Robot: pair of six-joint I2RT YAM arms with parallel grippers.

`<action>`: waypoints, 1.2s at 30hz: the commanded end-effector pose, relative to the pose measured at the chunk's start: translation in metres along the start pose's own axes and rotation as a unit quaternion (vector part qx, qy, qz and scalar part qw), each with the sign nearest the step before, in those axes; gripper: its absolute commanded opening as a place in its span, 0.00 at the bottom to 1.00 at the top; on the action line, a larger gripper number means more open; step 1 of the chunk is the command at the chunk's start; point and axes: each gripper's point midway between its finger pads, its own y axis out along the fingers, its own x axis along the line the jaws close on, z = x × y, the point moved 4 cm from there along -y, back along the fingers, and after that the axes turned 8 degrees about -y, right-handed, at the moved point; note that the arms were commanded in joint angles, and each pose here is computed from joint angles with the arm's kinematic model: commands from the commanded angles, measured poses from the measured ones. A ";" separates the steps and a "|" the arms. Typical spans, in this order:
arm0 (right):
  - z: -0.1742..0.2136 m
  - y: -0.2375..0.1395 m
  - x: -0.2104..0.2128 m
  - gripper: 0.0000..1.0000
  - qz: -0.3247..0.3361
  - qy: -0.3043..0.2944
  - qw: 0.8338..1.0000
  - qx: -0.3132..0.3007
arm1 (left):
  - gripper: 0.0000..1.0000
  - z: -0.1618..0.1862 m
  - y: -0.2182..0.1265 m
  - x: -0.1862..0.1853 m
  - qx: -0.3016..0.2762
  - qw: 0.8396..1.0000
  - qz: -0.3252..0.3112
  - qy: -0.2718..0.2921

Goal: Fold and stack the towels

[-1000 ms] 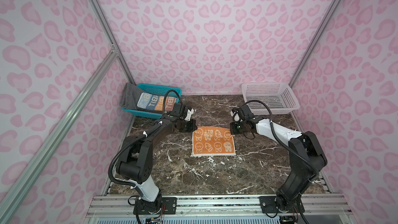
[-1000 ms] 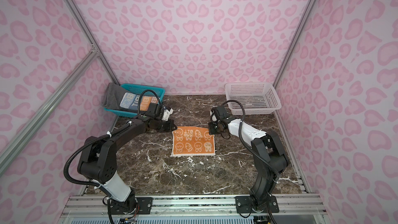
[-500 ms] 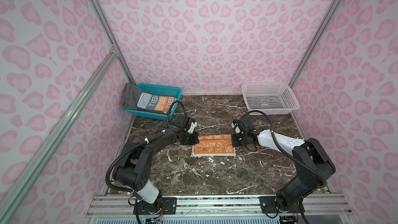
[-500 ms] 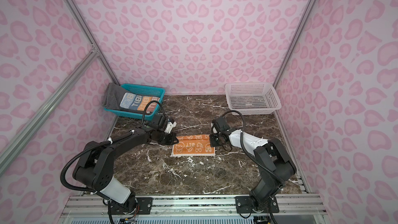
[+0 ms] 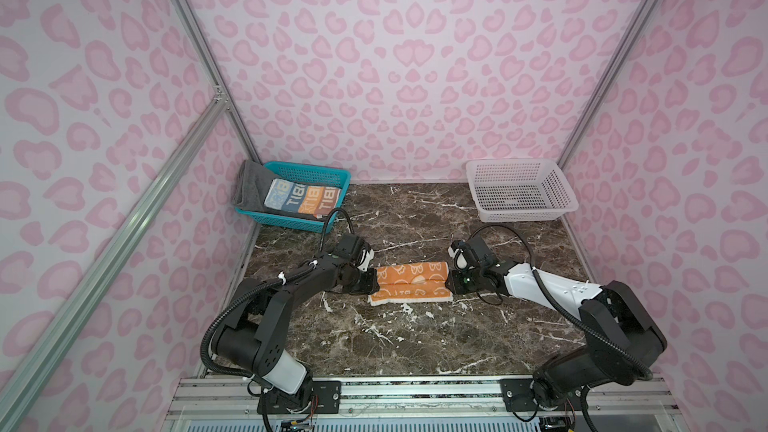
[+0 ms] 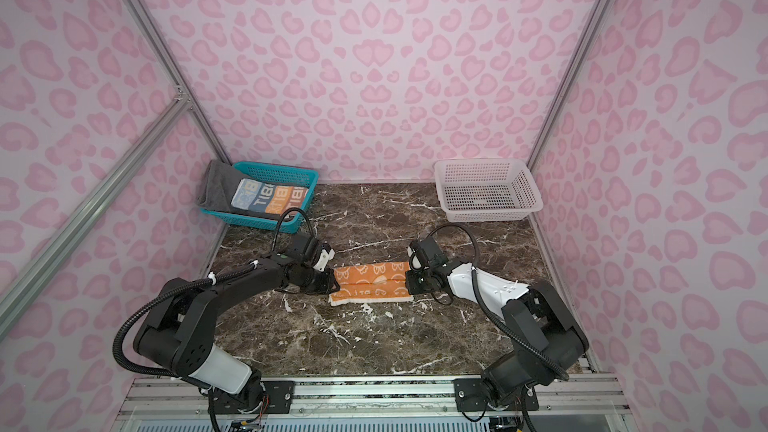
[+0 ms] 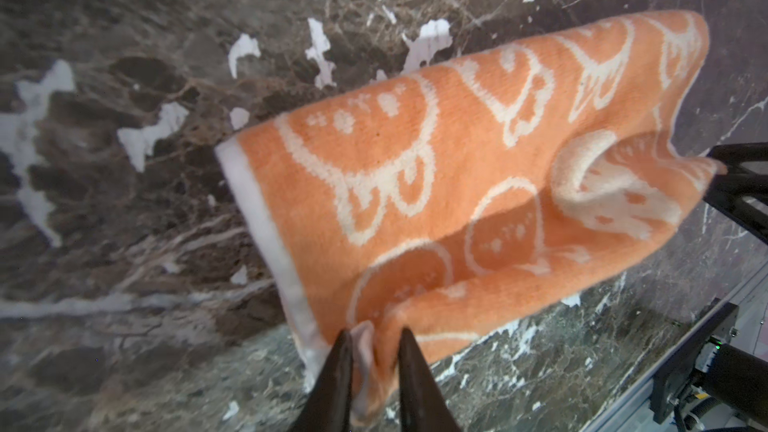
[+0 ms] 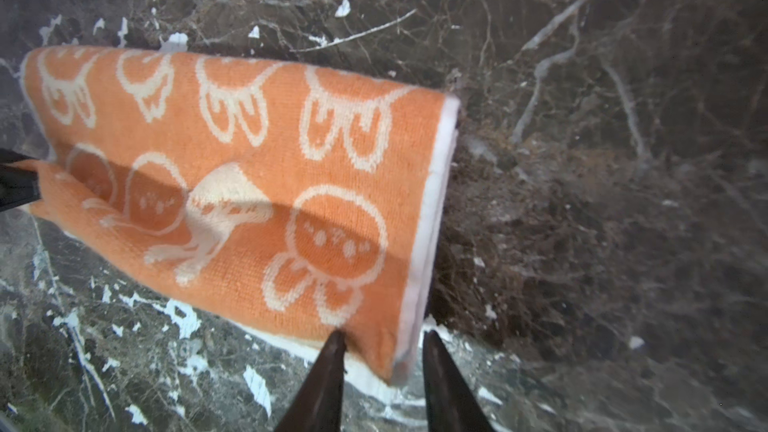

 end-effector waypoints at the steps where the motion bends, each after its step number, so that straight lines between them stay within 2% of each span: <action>1: 0.000 -0.006 0.000 0.41 0.001 -0.014 1.000 -0.013 | 0.35 -0.003 -0.009 -0.001 -0.019 1.000 -0.005 -0.005; 2: -0.002 -0.009 0.002 0.42 -0.002 -0.020 1.000 -0.019 | 0.41 -0.003 -0.011 -0.002 -0.020 1.000 -0.007 -0.004; 6: -0.018 -0.011 0.007 0.41 -0.012 -0.030 0.999 -0.034 | 0.43 -0.009 -0.021 -0.005 -0.036 0.999 -0.012 0.001; 10: -0.033 -0.001 0.017 0.32 -0.036 -0.033 0.999 -0.024 | 0.44 -0.020 -0.027 -0.017 -0.048 0.999 0.003 0.005; 13: -0.028 0.011 0.025 0.28 -0.045 -0.039 0.998 -0.002 | 0.43 -0.024 -0.027 -0.023 -0.048 0.999 0.010 0.005; 15: -0.019 0.019 0.029 0.25 -0.046 -0.046 0.998 0.020 | 0.38 -0.022 -0.024 -0.024 -0.042 0.999 0.016 0.003; 21: 0.012 0.028 0.031 0.22 -0.043 -0.041 0.996 0.061 | 0.11 -0.003 0.002 -0.005 0.003 1.000 -0.007 -0.019; 23: 0.019 0.028 0.031 0.22 -0.040 -0.044 0.996 0.069 | 0.06 0.003 0.011 0.002 0.016 0.999 -0.017 -0.027; 29: 0.025 0.028 0.029 0.23 -0.028 -0.058 0.995 0.075 | 0.04 0.007 0.015 0.008 0.026 0.999 -0.031 -0.035; 33: 0.010 0.017 0.034 0.28 -0.031 -0.069 0.996 0.042 | 0.05 -0.001 0.002 -0.003 0.005 1.000 -0.018 -0.025; 36: -0.004 0.008 0.040 0.37 -0.039 -0.099 0.994 0.020 | 0.11 -0.008 -0.011 -0.009 -0.012 1.000 -0.016 -0.015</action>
